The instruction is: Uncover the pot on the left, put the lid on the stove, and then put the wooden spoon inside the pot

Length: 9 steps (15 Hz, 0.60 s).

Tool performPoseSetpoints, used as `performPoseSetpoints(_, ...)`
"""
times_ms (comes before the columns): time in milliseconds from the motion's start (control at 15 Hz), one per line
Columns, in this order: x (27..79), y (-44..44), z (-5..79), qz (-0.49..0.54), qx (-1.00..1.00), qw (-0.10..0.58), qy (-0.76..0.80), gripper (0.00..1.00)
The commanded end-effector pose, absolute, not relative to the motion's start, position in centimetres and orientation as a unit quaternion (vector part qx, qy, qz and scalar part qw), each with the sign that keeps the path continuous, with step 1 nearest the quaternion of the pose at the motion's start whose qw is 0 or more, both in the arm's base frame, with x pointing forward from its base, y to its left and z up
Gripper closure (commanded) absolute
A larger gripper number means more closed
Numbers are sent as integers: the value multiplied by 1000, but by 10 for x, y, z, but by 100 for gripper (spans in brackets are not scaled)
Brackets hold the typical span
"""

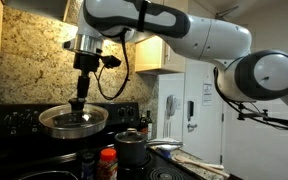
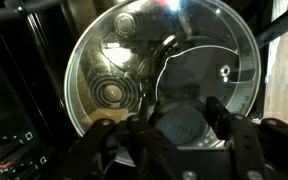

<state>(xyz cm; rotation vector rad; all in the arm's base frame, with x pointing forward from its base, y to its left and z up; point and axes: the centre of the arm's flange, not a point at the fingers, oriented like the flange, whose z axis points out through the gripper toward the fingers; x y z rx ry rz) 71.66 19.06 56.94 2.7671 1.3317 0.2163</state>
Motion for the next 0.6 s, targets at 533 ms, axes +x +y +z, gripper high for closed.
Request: performPoseSetpoints(533, 674, 154, 545, 65, 907, 38, 415, 66)
